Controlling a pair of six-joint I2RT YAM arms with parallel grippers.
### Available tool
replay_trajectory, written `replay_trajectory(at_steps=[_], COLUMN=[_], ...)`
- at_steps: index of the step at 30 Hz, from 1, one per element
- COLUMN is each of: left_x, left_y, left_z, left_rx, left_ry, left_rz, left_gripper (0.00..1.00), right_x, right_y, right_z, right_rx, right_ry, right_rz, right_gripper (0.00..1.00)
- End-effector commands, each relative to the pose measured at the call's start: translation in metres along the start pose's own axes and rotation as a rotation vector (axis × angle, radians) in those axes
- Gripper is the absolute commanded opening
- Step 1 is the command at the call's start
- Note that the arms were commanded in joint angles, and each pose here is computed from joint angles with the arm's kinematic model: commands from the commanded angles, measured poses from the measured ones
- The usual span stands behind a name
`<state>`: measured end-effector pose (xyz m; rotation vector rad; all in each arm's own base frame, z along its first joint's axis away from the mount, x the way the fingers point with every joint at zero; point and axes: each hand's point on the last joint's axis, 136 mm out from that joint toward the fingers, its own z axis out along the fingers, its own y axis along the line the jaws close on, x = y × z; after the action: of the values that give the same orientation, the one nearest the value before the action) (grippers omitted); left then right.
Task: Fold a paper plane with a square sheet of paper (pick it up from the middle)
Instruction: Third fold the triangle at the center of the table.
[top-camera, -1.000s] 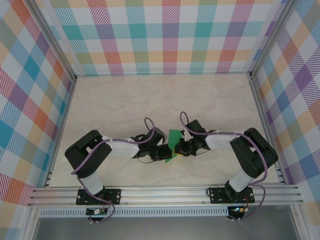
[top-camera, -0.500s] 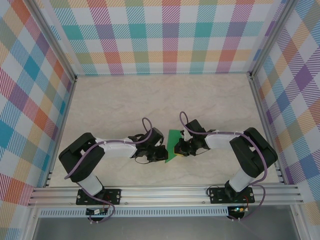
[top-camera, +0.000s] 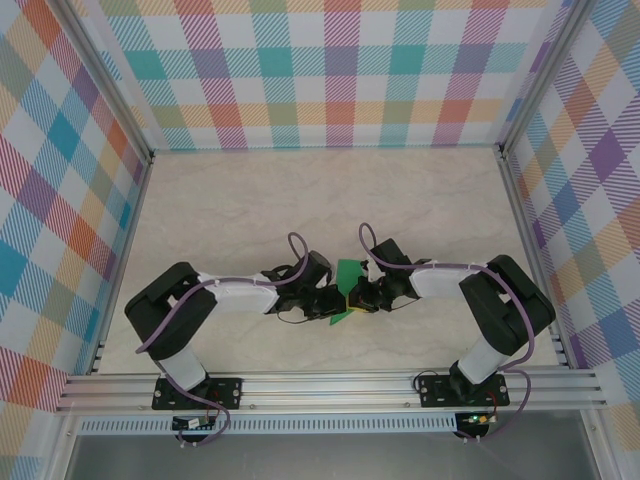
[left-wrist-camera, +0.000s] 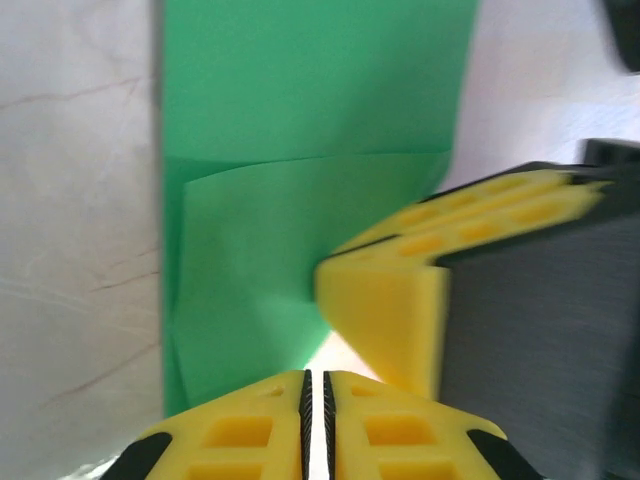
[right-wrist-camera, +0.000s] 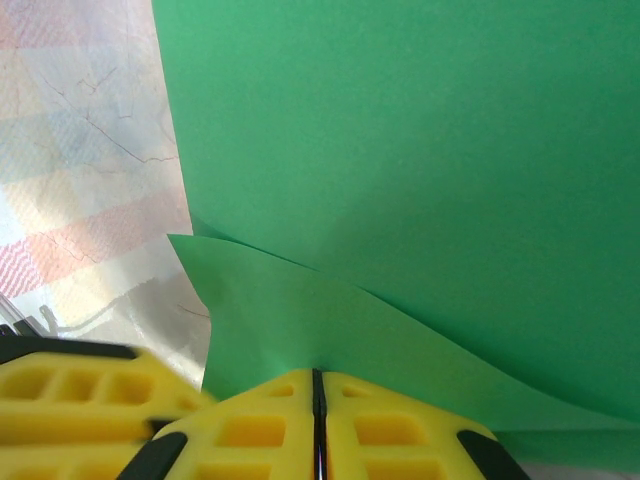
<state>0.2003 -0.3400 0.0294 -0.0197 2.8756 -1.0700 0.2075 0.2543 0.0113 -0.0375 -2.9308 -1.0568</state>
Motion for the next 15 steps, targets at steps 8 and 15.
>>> replay_trajectory(at_steps=[8, 15], left_x=[0.035, 0.041], left_y=[0.057, 0.059], left_z=[0.012, -0.001], left_rx=[-0.171, -0.181], left_ry=[0.066, 0.058], left_rz=[-0.076, -0.050], left_gripper=[0.12, 0.13], right_x=[0.016, 0.016], right_y=[-0.054, -0.057], right_z=[0.008, 0.008], right_rx=[0.215, 0.231], right_ry=[0.032, 0.034], right_rz=[0.073, 0.071], right_gripper=[0.09, 0.09])
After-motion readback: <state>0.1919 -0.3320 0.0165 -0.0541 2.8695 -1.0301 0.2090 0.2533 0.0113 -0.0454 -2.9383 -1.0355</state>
